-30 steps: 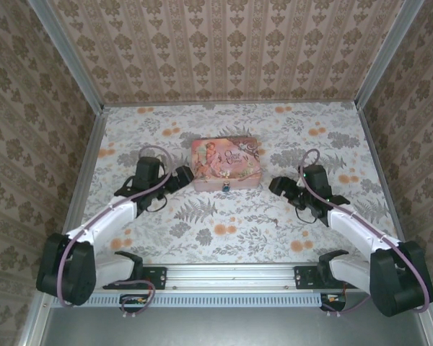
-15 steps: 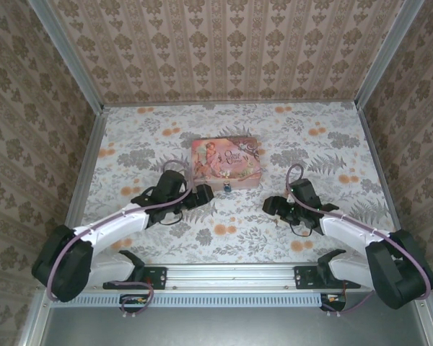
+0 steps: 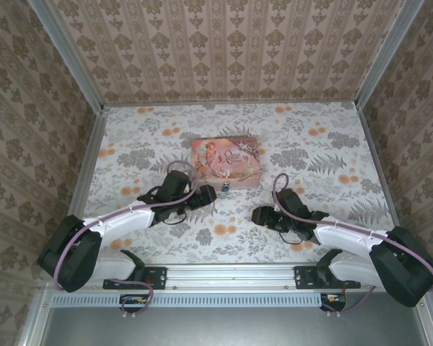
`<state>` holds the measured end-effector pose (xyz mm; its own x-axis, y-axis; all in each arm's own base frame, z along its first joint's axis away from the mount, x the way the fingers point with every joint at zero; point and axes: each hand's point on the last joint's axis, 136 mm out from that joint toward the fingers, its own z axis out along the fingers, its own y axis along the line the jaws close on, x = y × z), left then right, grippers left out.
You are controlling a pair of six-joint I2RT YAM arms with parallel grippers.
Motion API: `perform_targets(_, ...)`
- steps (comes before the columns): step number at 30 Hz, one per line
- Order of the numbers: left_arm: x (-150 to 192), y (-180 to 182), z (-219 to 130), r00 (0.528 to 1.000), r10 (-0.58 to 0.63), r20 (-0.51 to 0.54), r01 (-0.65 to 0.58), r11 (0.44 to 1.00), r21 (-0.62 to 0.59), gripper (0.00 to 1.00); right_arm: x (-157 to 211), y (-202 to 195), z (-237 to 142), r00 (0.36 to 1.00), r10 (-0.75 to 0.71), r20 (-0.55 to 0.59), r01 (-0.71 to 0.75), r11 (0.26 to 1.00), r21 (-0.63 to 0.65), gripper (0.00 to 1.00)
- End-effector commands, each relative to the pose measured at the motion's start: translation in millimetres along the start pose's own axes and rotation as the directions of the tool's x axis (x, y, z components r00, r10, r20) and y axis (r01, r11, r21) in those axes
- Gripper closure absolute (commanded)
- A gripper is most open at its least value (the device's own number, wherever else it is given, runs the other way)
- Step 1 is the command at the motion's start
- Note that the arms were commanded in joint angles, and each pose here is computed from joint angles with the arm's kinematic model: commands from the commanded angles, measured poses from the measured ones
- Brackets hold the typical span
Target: Unlock a padlock with a key
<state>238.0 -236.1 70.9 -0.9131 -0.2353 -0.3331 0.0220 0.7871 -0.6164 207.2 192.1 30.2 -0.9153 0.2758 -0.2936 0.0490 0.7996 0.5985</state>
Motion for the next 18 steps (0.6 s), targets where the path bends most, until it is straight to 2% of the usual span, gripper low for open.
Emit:
perform_targets(1,-10,-12,-1,1.000,0.000,0.028,-0.001,1.000,0.017,0.00,18,3,-2,0.996,0.002,-0.085,0.000,0.999,0.034,0.39)
perform_targets(7,-9,-10,-2,1.000,0.006,0.024,-0.006,1.000,0.010,0.00,0,-3,-23,0.996,-0.086,-0.019,0.088,0.987,0.133,0.37)
perform_targets(15,-9,-8,0,1.000,0.016,0.021,-0.016,1.000,0.001,0.00,5,-15,-36,0.973,-0.205,-0.107,0.225,0.946,0.234,0.37)
perform_targets(18,-10,-8,1,1.000,0.017,0.018,-0.017,1.000,0.004,0.00,9,-19,-39,0.955,-0.251,-0.158,0.286,0.922,0.263,0.40)
